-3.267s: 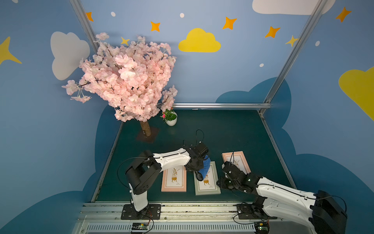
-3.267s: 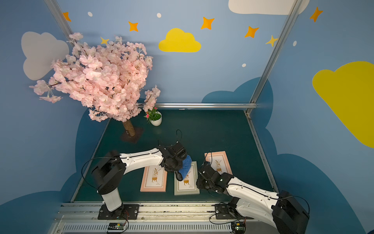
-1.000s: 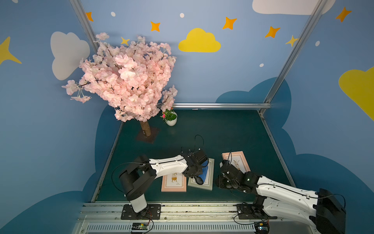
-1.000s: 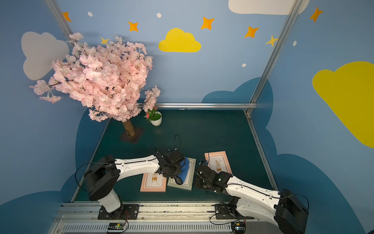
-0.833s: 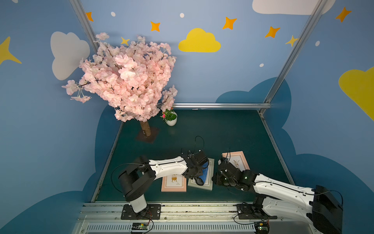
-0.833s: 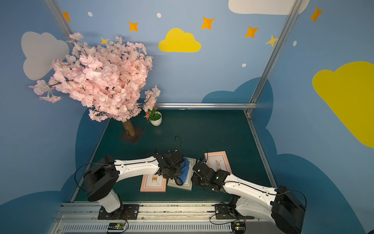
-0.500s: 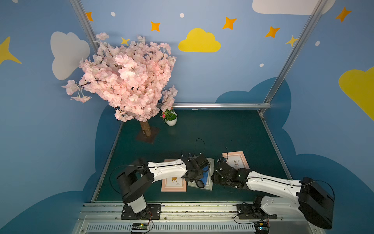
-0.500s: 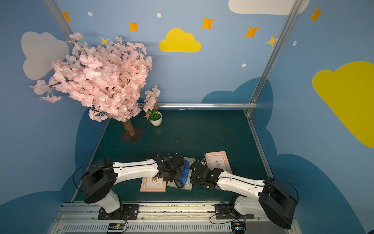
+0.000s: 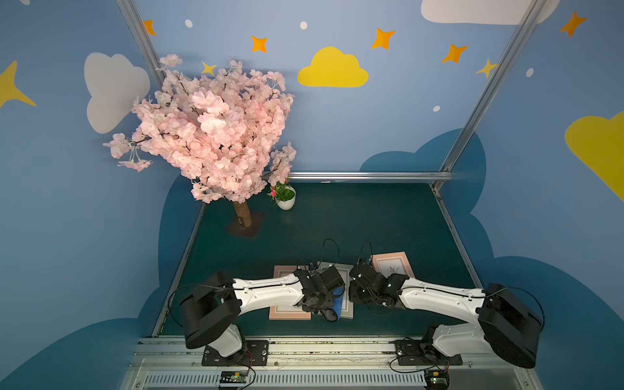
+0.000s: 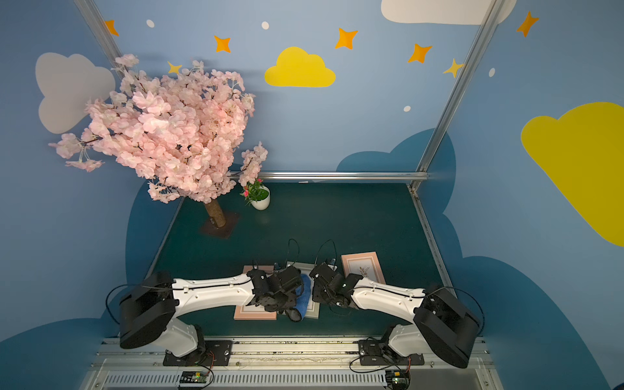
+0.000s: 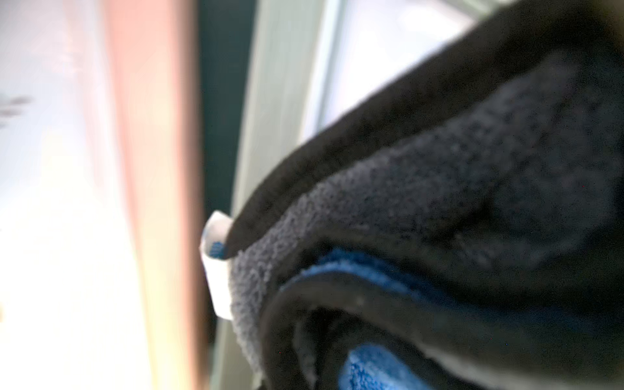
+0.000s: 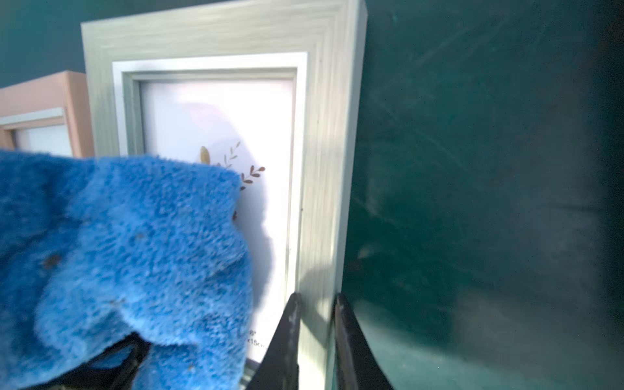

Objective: Wipe the picture frame with a cloth
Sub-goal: Wipe the dirt from the picture frame.

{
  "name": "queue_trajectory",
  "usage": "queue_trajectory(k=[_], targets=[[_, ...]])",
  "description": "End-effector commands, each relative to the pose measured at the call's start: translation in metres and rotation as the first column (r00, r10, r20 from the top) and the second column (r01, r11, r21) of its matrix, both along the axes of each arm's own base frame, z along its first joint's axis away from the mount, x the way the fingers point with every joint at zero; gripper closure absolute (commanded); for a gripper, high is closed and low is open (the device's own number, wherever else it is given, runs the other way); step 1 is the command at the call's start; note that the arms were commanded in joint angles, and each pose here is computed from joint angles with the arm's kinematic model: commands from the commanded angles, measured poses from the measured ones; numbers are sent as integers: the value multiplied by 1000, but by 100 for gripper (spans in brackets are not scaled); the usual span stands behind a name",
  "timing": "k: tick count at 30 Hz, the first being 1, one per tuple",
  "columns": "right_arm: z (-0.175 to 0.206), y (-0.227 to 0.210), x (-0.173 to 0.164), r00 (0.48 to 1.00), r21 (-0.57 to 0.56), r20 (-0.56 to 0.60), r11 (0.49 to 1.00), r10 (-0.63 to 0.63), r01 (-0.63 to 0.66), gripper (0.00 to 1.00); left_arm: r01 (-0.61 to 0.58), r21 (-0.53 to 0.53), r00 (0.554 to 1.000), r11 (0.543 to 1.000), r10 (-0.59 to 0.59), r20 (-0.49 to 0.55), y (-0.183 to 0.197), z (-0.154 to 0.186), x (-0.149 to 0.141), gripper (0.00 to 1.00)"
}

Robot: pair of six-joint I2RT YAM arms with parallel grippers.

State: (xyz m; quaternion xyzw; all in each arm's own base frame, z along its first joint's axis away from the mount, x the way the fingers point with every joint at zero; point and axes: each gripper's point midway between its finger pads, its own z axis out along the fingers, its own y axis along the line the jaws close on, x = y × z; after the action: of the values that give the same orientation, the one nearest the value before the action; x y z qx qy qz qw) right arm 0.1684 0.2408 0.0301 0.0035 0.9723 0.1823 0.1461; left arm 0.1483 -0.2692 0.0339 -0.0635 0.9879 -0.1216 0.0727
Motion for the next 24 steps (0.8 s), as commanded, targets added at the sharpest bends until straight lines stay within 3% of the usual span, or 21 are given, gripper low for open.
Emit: queue_trajectory(k=[1,10,24], targets=[[-24,-17,-17,997,-95,-72,994,37,-44,83,7,116,997,993,3,-82,37,-8,-25,97],[-32,-19,-24,991,-119,-93,987,96,-107,84,32,137,998,990,-25,-56,30,-2,-9,97],[-47,-21,-37,979,-130,-140,977,150,-169,86,4,83,1000,997,-7,30,6,-3,80,97]])
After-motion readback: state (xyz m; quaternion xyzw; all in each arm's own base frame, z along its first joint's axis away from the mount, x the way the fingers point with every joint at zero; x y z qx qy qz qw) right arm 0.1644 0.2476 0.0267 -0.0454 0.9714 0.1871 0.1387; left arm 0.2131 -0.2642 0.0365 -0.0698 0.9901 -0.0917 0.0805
